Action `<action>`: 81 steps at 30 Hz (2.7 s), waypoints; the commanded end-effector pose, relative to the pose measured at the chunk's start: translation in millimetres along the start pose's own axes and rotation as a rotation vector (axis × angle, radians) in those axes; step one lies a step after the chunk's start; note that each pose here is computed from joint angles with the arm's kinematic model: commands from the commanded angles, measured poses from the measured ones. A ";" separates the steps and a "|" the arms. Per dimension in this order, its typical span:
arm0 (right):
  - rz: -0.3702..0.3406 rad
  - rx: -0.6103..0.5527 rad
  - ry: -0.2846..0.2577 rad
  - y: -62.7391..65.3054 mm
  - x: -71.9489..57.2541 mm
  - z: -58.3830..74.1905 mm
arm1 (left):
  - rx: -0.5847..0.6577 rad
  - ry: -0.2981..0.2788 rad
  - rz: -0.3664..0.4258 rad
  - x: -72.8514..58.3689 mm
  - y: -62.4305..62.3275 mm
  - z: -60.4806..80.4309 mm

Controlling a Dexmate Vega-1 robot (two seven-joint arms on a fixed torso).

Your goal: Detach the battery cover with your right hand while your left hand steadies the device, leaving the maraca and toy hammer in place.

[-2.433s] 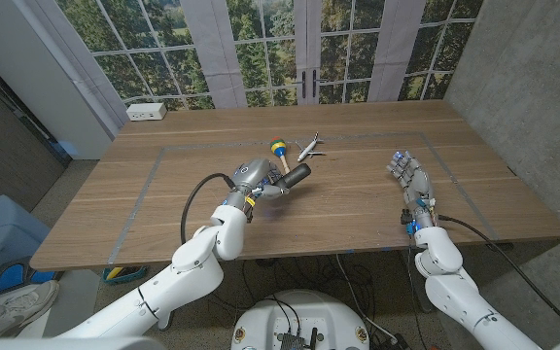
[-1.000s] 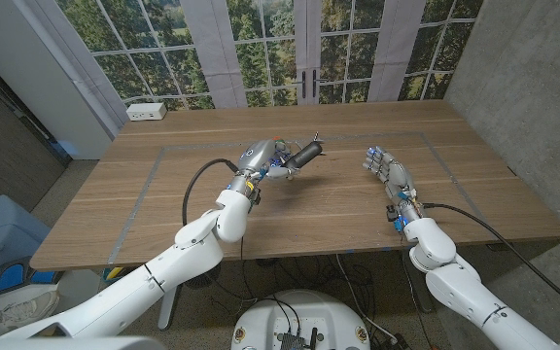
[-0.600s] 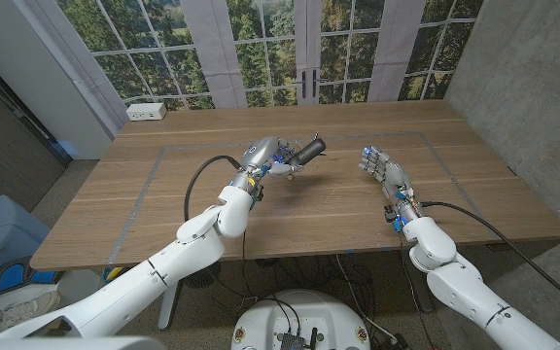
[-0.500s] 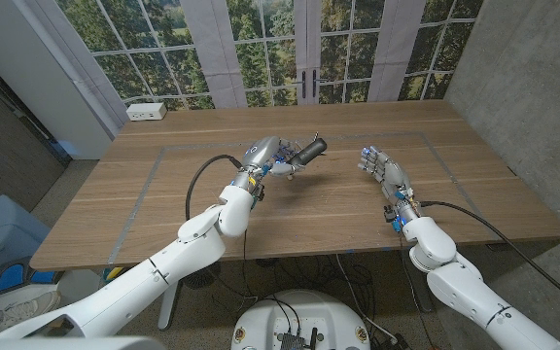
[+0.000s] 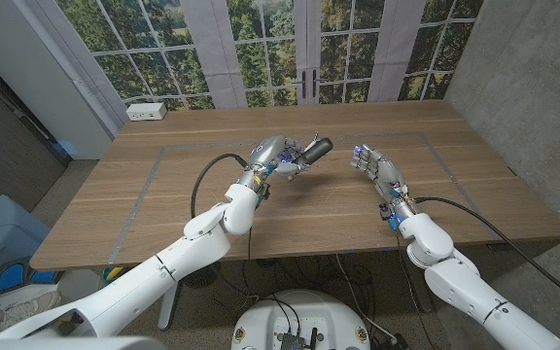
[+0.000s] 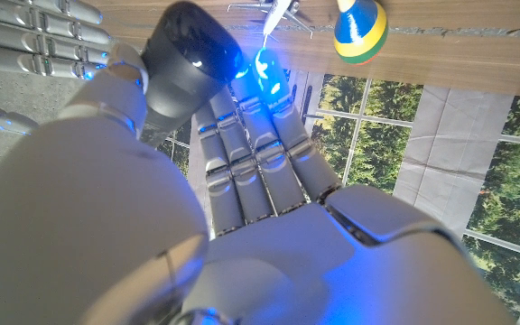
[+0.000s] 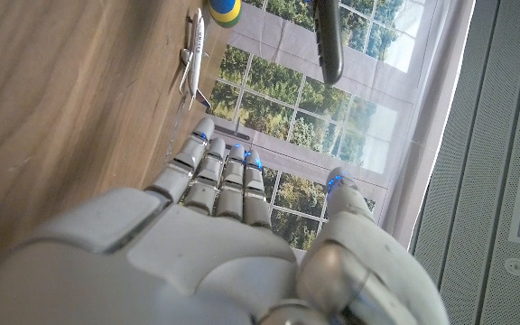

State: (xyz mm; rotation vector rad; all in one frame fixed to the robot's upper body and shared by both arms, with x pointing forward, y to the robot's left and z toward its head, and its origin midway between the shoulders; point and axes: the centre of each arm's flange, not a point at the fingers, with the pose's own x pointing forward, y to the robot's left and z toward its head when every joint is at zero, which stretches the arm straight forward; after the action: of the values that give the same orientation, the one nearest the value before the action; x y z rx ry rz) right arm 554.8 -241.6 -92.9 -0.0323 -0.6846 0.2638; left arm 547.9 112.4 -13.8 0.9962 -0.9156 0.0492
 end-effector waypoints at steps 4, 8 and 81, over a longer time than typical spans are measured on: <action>0.059 0.007 0.010 8.9 7.6 2.4 | -0.013 -0.022 -0.003 3.6 -7.3 2.4; 0.068 0.000 0.010 12.2 8.1 4.3 | -0.002 -0.028 0.004 2.0 -9.4 1.8; 0.074 -0.102 0.013 50.5 26.1 20.5 | 0.027 -0.044 -0.019 2.5 -23.2 4.9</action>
State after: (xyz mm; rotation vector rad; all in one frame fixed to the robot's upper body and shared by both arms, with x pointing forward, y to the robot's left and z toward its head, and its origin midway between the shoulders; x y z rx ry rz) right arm 552.5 -192.4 -66.7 -0.1466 -0.6659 0.3453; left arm 556.5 97.8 -26.4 1.0290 -0.9441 0.0236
